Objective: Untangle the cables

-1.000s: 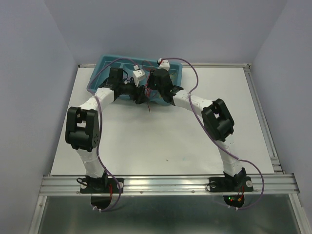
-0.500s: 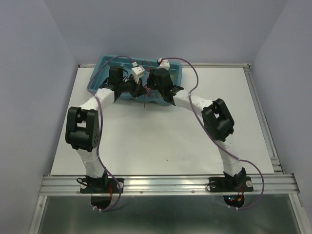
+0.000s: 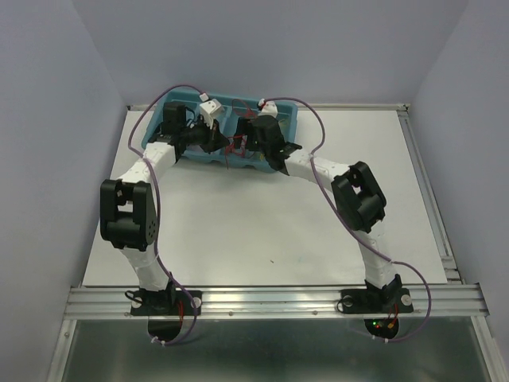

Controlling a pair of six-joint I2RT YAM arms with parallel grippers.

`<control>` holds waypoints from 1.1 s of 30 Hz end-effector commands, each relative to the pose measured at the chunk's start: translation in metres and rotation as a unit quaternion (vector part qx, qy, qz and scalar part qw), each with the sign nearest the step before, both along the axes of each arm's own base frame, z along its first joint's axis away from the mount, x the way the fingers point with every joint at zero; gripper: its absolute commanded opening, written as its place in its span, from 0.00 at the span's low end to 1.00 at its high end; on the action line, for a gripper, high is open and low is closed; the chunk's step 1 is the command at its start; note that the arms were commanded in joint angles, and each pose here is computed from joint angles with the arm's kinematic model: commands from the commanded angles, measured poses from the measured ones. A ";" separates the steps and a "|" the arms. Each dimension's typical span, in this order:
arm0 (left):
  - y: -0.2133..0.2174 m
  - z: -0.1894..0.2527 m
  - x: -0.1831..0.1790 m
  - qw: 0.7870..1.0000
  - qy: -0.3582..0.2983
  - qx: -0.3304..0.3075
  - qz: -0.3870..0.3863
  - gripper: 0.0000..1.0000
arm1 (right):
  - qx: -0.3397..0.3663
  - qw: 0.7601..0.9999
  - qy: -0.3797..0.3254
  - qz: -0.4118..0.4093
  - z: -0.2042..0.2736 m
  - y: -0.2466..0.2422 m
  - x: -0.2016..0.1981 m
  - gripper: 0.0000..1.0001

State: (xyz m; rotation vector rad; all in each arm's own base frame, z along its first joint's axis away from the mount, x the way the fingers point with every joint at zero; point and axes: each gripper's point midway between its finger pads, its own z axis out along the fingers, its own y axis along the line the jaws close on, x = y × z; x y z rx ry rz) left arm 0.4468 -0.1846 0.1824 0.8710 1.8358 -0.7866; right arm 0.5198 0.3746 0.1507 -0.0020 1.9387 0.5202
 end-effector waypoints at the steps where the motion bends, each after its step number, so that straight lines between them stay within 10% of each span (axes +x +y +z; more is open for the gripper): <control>1: 0.000 0.049 0.002 0.999 -0.048 -0.013 -0.001 0.00 | 0.023 0.999 -0.034 0.023 0.041 0.011 -0.012 0.94; 21: -0.021 0.011 -0.035 0.998 -0.016 0.021 -0.065 0.00 | 0.075 0.994 -0.054 -0.059 0.071 0.001 0.025 1.00; 33: 0.000 0.000 0.006 1.000 -0.021 -0.005 0.017 0.00 | 0.117 0.993 -0.005 -0.019 0.069 0.008 0.014 1.00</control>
